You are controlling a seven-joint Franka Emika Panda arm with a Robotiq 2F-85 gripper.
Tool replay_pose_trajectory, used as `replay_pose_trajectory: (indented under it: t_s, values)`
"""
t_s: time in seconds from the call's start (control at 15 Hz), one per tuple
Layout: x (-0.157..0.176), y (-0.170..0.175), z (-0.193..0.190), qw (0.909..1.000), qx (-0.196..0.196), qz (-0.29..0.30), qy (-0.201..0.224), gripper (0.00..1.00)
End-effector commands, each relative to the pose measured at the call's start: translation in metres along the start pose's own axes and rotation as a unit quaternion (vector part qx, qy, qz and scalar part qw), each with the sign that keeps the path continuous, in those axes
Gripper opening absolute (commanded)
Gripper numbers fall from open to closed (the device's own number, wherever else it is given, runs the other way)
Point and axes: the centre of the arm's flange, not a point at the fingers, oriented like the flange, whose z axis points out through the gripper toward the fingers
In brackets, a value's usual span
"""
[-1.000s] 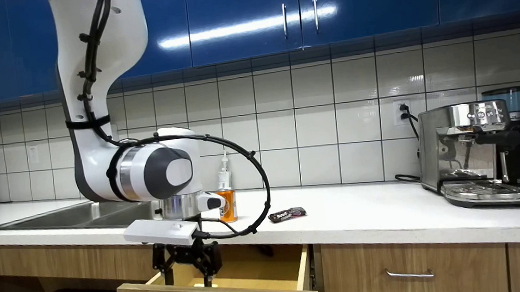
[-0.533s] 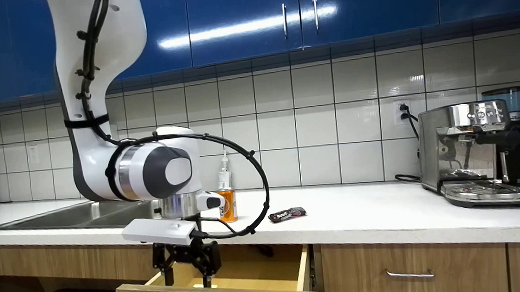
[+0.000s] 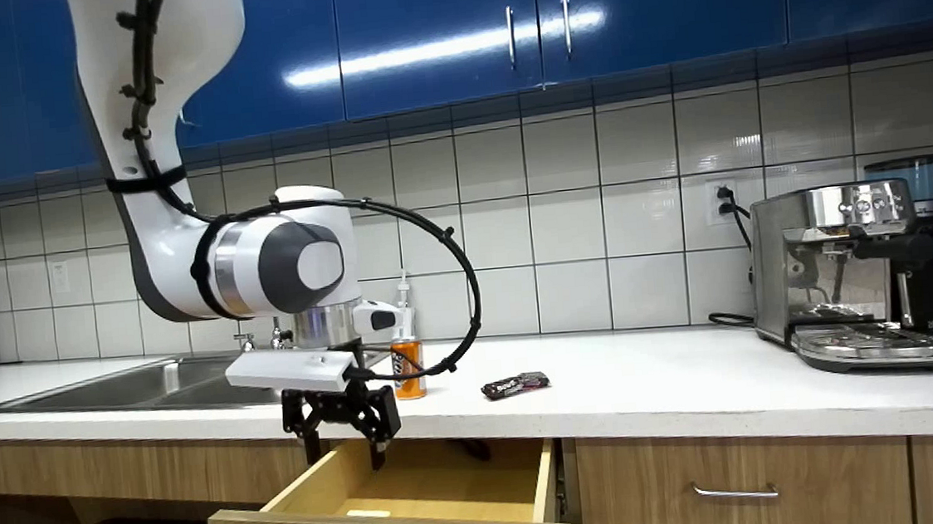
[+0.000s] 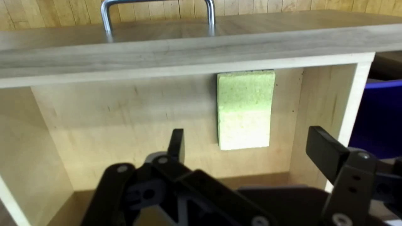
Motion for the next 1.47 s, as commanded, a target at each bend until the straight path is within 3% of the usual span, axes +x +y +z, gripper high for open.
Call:
replay_pose_trajectory:
  t_s: [0.0, 0.53, 0.6, 1.13, 1.4]
  values:
    - [0.021, -0.005, -0.045, 0.9997, -0.007, 0.002, 0.022, 1.0]
    - [0.088, 0.006, -0.095, 0.9955, -0.021, -0.006, 0.092, 1.0]
    - [0.068, 0.005, -0.085, 0.9954, -0.014, -0.011, 0.094, 1.0]
    - [0.078, 0.007, -0.091, 0.995, -0.015, -0.009, 0.099, 1.0]
    - [0.102, 0.013, -0.101, 0.9931, -0.023, -0.005, 0.114, 1.0]
